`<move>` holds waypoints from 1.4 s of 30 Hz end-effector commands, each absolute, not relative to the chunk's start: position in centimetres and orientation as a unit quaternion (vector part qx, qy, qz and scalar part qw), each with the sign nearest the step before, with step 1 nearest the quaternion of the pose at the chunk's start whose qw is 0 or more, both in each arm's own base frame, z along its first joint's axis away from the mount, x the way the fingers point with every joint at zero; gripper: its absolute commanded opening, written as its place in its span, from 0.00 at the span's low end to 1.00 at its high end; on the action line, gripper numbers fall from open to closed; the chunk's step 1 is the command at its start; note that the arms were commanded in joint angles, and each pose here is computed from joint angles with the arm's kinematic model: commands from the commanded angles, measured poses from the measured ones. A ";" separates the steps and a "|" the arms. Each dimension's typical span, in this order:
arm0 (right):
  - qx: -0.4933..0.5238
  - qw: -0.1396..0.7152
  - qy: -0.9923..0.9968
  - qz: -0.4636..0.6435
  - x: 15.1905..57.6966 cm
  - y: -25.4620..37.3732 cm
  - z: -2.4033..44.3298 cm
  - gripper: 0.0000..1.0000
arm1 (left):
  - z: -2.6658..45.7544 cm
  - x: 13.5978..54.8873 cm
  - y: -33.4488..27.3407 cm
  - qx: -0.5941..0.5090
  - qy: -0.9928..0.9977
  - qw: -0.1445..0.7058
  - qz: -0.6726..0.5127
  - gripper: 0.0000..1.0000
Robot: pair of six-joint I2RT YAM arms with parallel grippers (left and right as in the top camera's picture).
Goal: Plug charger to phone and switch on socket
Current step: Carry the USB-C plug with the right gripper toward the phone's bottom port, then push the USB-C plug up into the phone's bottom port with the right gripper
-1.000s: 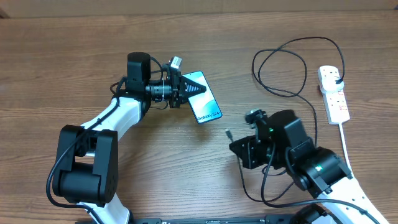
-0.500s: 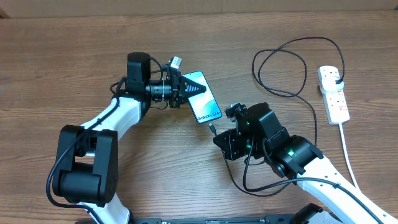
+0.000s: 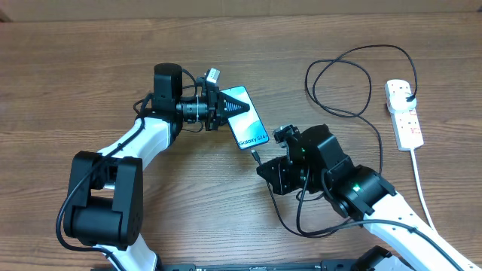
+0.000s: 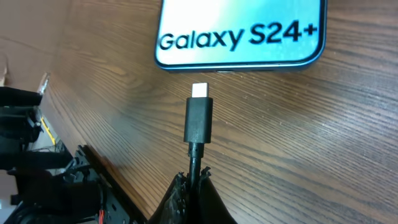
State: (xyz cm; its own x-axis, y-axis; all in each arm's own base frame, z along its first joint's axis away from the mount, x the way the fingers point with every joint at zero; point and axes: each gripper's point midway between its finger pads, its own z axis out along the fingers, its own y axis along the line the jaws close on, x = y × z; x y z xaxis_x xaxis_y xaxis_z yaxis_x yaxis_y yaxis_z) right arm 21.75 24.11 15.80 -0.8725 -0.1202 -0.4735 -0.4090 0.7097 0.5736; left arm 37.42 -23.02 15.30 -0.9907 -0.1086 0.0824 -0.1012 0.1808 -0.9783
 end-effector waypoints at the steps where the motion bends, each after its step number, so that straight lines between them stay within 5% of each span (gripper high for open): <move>1: -0.146 0.228 0.895 0.355 21.9 24.1 17.1 0.04 | 16.4 37.5 -23.0 -0.054 0.762 0.006 -0.645 0.05; 42: -0.135 0.254 0.898 0.334 23.0 23.5 17.1 0.04 | 16.9 36.6 -23.2 -0.069 0.750 -0.041 -0.656 0.04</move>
